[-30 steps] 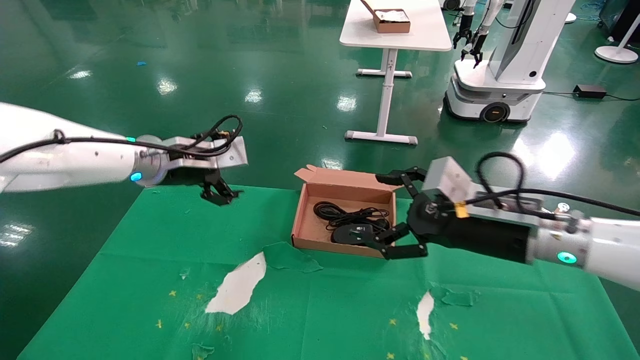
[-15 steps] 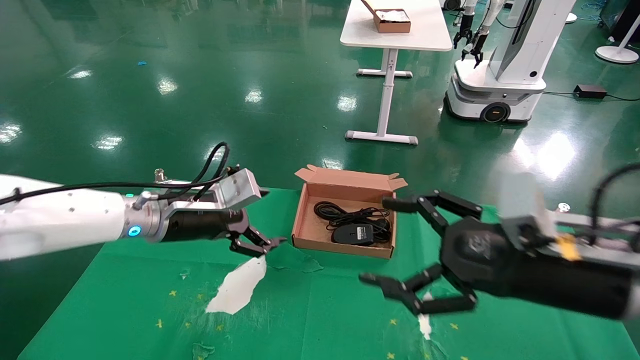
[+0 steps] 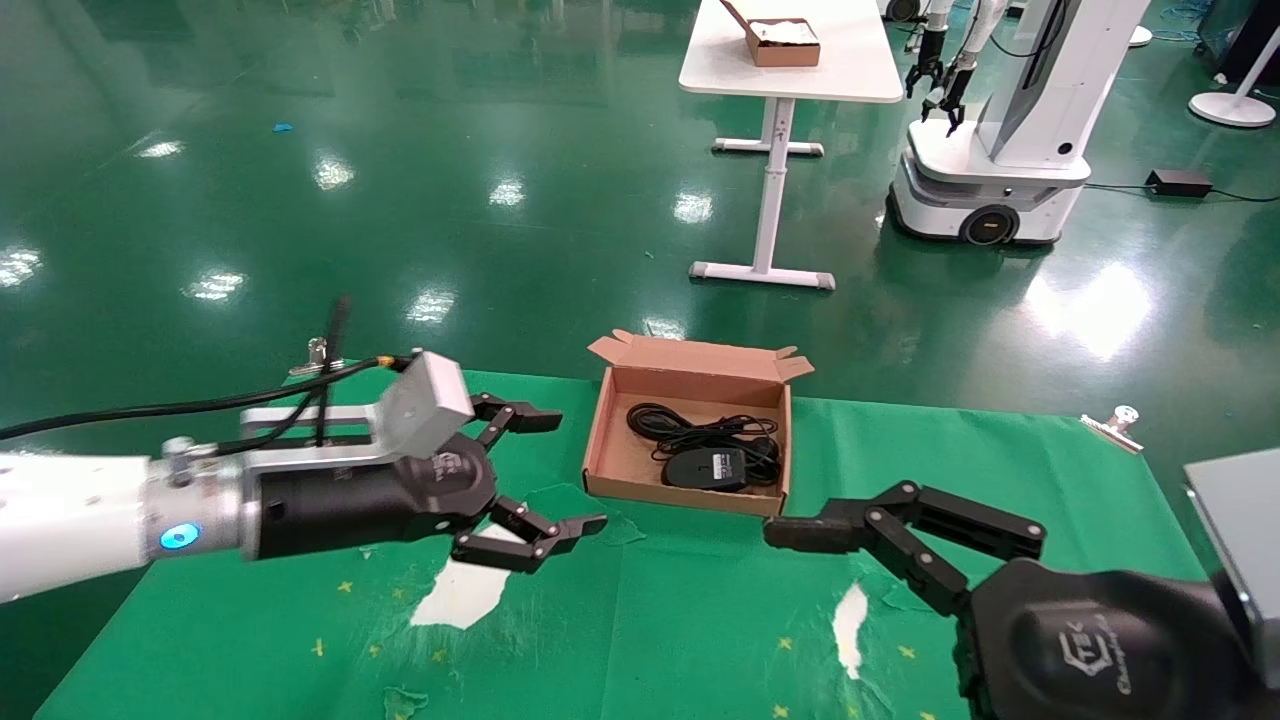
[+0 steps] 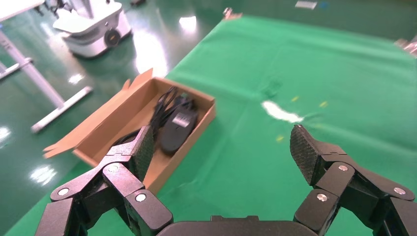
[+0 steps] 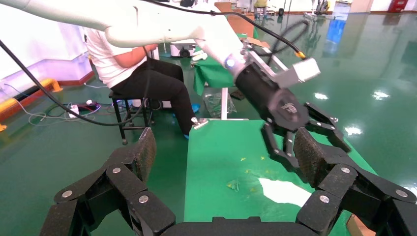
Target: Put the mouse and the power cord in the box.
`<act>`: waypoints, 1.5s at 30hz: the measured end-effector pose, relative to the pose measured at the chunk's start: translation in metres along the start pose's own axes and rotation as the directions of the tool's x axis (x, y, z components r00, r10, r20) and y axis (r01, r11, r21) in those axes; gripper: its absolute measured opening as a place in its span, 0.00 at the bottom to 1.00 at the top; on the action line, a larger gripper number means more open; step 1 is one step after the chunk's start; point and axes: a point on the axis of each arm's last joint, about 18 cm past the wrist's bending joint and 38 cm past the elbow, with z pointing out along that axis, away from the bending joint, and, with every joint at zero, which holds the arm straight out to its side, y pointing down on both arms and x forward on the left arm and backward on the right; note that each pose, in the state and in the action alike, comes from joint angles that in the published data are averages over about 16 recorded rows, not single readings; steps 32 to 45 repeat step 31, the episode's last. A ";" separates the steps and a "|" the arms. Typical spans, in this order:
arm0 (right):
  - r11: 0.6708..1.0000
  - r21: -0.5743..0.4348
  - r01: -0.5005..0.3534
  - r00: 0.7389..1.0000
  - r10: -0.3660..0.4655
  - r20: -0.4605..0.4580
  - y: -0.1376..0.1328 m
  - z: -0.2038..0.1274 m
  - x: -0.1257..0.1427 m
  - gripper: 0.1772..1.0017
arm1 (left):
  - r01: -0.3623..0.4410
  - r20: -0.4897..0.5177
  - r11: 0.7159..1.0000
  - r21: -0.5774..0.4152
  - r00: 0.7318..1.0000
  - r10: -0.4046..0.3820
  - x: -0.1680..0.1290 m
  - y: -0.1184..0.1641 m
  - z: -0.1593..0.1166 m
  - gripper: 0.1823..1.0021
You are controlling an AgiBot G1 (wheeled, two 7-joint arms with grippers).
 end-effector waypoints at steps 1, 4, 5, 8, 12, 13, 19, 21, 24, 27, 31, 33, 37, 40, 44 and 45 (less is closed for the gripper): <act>1.000 0.001 -0.001 1.000 0.001 0.003 0.000 0.000 -0.001 1.00 | 0.009 -0.008 1.000 0.016 1.000 -0.008 0.003 -0.001 -0.004 1.00; 1.000 0.001 -0.002 1.000 0.002 0.006 -0.001 -0.001 -0.002 1.00 | 0.032 -0.033 0.997 0.064 0.999 -0.030 0.014 -0.005 -0.015 1.00; 1.000 0.001 -0.002 1.000 0.002 0.006 -0.001 -0.001 -0.002 1.00 | 0.039 -0.041 0.996 0.079 0.999 -0.035 0.017 -0.006 -0.020 1.00; 1.000 0.001 -0.002 1.000 0.002 0.006 -0.001 -0.001 -0.002 1.00 | 0.056 -0.067 0.991 0.121 0.997 -0.048 0.028 -0.011 -0.033 1.00; 1.000 0.001 -0.002 1.000 0.002 0.006 -0.001 -0.001 -0.002 1.00 | 0.074 -0.102 0.982 0.173 0.993 -0.057 0.042 -0.017 -0.051 1.00; 1.000 0.001 -0.002 1.000 0.002 0.006 -0.001 -0.001 -0.002 1.00 | 0.077 -0.111 0.980 0.185 0.992 -0.057 0.046 -0.019 -0.055 1.00; 1.000 0.001 -0.002 1.000 0.002 0.006 -0.001 -0.001 -0.002 1.00 | 0.088 -0.165 0.965 0.246 0.985 -0.048 0.068 -0.030 -0.084 1.00; 1.000 0.001 -0.002 1.000 0.002 0.006 -0.001 -0.001 -0.002 1.00 | 0.089 -0.183 0.961 0.262 0.982 -0.041 0.076 -0.034 -0.093 1.00; 1.000 0.001 -0.002 1.000 0.002 0.006 -0.001 -0.001 -0.002 1.00 | 0.087 -0.208 0.955 0.283 0.978 -0.028 0.087 -0.040 -0.107 1.00; 1.000 0.001 -0.002 1.000 0.002 0.006 -0.001 -0.001 -0.002 1.00 | 0.086 -0.222 0.952 0.293 0.975 -0.020 0.092 -0.043 -0.113 1.00; 1.000 0.001 -0.002 1.000 0.002 0.006 -0.001 -0.001 -0.002 1.00 | 0.083 -0.239 0.949 0.303 0.971 -0.009 0.100 -0.046 -0.122 1.00; 1.000 0.001 -0.002 1.000 0.002 0.006 -0.001 -0.001 -0.002 1.00 | 0.083 -0.239 0.949 0.303 0.971 -0.009 0.100 -0.046 -0.122 1.00; 1.000 0.001 -0.002 1.000 0.002 0.006 -0.001 -0.001 -0.002 1.00 | 0.083 -0.239 0.949 0.303 0.971 -0.009 0.100 -0.046 -0.122 1.00; 1.000 0.001 -0.002 1.000 0.002 0.006 -0.001 -0.001 -0.002 1.00 | 0.083 -0.239 0.949 0.303 0.971 -0.009 0.100 -0.046 -0.122 1.00; 1.000 0.001 -0.002 1.000 0.002 0.006 -0.001 -0.001 -0.002 1.00 | 0.083 -0.239 0.949 0.303 0.971 -0.009 0.100 -0.046 -0.122 1.00; 1.000 0.001 -0.002 1.000 0.002 0.006 -0.001 -0.001 -0.002 1.00 | 0.083 -0.239 0.949 0.303 0.971 -0.009 0.100 -0.046 -0.122 1.00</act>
